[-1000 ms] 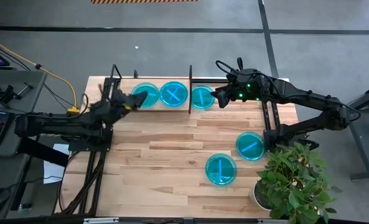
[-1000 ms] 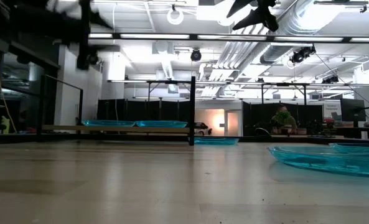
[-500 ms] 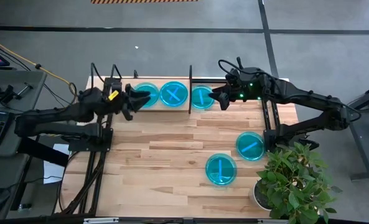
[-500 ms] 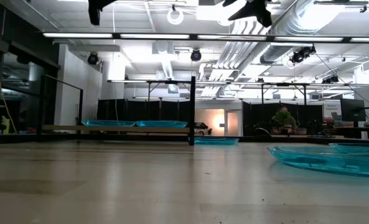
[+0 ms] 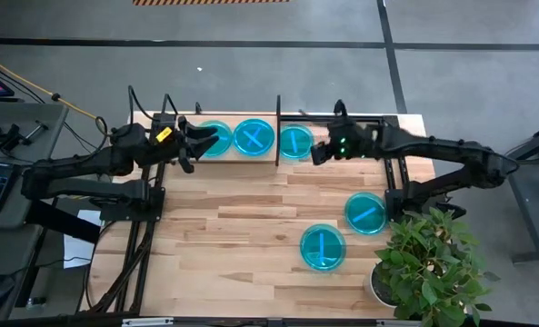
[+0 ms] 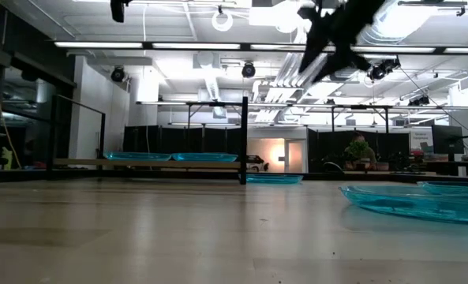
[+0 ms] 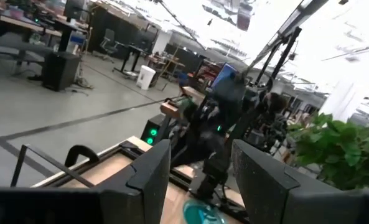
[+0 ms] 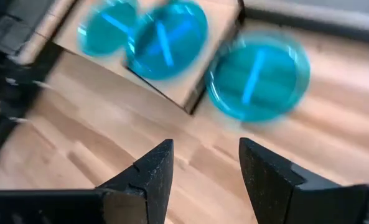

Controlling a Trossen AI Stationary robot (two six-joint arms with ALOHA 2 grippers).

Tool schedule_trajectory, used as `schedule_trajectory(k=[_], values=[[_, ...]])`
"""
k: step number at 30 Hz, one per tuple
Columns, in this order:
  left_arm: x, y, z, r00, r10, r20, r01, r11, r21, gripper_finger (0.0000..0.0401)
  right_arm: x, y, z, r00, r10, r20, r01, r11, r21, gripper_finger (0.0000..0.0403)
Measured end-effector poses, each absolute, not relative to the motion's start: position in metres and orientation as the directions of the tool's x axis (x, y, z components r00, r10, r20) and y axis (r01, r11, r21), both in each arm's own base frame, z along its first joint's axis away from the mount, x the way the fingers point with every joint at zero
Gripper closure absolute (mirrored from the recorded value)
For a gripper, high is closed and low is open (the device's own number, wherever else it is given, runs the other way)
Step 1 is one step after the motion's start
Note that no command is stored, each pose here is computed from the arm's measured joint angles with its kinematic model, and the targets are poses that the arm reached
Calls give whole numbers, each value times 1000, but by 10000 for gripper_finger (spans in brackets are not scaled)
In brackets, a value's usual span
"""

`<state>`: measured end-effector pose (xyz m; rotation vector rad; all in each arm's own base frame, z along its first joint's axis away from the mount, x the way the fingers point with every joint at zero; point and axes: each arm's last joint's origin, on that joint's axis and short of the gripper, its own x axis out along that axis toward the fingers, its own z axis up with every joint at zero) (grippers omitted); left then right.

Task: Place and stack plates onto a shelf
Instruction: Stack the blue plate on top of the blue plate on the shelf

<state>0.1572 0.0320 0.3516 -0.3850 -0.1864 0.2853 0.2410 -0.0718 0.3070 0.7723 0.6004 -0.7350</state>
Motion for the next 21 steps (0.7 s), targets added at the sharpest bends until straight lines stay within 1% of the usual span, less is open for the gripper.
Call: schedule_trajectory(k=[2, 4, 7, 9, 11, 17, 21], values=[[158, 32, 350, 945, 308, 112, -240, 883, -402, 240, 243, -74, 281, 564, -361, -743, 805, 444, 395, 236], [157, 32, 350, 944, 310, 114, -238, 878, -415, 240, 243, -81, 258, 524, -394, -755, 844, 362, 396, 236], [158, 32, 350, 944, 311, 112, -239, 877, -417, 240, 244, -101, 231, 500, -447, -742, 866, 237, 441, 236], [157, 32, 350, 944, 311, 113, -237, 874, -423, 240, 247, -115, 217, 482, -468, -741, 872, 181, 454, 236], [157, 32, 350, 944, 311, 113, -233, 867, -441, 240, 253, -128, 204, 466, -481, -743, 879, 151, 453, 236], [157, 32, 350, 944, 311, 113, -227, 857, -462, 240, 265, -164, 165, 337, -465, -819, 936, 69, 346, 236], [157, 32, 350, 942, 315, 113, -230, 856, -463, 240, 268, -176, 147, 305, -451, -839, 945, 37, 324, 236]])
